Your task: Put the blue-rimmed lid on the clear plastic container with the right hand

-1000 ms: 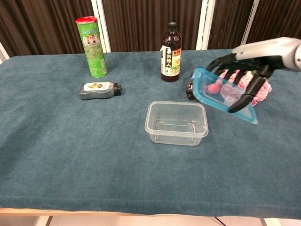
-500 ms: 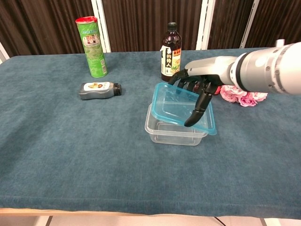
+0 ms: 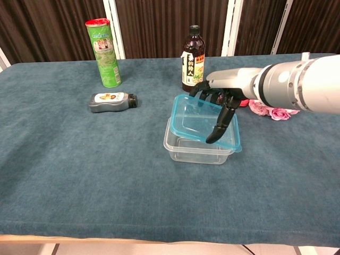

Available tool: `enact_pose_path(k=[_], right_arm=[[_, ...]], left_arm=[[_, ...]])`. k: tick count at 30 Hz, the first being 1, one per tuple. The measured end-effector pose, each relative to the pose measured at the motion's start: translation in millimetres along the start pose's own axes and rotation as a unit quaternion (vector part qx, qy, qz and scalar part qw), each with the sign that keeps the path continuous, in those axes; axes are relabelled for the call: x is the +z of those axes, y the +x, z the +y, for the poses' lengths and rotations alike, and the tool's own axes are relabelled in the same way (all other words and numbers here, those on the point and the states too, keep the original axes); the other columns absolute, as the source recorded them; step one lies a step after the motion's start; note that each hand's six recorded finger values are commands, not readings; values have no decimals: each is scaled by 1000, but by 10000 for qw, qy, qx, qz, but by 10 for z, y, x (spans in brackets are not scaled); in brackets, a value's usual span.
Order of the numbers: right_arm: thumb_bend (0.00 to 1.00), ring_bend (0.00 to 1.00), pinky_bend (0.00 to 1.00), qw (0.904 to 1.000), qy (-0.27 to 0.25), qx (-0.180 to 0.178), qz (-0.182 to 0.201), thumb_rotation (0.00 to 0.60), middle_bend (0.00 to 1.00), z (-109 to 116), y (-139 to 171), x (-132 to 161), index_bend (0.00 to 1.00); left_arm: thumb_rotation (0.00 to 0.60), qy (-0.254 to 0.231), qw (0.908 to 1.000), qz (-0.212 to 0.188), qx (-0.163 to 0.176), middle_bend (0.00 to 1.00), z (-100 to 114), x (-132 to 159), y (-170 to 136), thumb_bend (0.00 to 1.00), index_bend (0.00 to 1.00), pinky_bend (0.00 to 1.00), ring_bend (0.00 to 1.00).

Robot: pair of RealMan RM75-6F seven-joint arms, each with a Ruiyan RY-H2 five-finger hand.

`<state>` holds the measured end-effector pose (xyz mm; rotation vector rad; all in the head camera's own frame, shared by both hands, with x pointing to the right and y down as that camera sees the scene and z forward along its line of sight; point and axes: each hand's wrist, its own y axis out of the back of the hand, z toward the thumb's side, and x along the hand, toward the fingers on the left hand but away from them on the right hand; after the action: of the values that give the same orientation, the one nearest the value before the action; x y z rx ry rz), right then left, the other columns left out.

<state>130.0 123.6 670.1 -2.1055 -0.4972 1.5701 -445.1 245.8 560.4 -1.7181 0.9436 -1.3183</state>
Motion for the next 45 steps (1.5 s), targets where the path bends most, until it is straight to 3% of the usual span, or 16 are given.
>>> enact_pose_path(k=[45], right_arm=[[320,610,552,9999,47,-78,51,600,677,-129,-114,93,884]], left_arm=[[600,-36,10000,7,14,0,19,-11,-12,440,0,87,0]])
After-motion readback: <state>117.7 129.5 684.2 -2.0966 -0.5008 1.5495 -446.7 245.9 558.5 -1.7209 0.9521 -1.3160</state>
